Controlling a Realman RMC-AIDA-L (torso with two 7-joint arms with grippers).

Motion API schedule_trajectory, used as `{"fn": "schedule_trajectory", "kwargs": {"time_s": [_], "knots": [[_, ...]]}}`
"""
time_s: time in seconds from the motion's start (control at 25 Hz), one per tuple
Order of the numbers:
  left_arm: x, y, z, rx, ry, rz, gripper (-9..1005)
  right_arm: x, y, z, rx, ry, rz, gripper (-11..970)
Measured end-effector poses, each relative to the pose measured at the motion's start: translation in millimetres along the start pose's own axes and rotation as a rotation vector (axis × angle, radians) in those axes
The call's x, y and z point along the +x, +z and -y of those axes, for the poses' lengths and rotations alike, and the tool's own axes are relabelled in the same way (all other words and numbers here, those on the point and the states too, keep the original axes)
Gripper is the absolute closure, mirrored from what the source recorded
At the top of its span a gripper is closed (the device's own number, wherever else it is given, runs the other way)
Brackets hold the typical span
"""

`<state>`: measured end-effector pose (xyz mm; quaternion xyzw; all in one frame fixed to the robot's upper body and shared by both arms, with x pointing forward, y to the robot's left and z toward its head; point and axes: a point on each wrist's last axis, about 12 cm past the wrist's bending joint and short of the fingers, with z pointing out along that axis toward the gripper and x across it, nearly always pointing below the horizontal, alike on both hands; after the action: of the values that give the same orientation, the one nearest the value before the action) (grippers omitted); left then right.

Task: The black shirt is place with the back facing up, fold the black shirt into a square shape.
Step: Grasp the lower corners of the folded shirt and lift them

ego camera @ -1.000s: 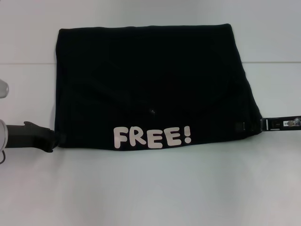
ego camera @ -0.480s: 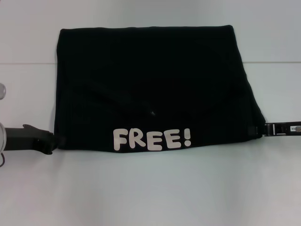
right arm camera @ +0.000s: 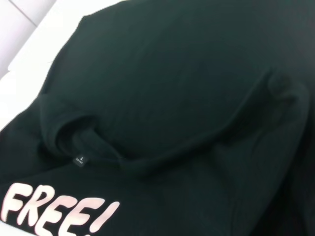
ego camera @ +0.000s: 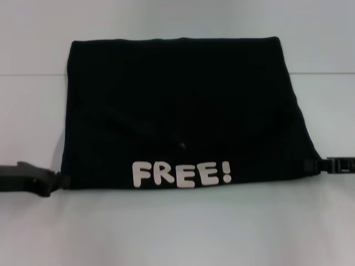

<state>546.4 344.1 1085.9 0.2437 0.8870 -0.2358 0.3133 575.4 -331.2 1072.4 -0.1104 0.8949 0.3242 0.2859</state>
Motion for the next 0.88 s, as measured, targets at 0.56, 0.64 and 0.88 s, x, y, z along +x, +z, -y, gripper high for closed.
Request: {"fn": "schedule_trajectory", "kwargs": {"time_s": [0.56,0.64,0.88], "knots": [[35,-33,18.8,0.190,-0.058,-0.082,965,45,-29,-4.4,-0.158,-0.041,-0.067,916],[39,-35,23.5,0.226,-0.064,-0.109,965,54,-33,-5.8,-0.185,-0.048,-0.080,916],[54,-44,34.5,0.293,-0.091,-0.144,964,76,-46,-8.6,-0.249,-0.074,-0.102,917]]}}
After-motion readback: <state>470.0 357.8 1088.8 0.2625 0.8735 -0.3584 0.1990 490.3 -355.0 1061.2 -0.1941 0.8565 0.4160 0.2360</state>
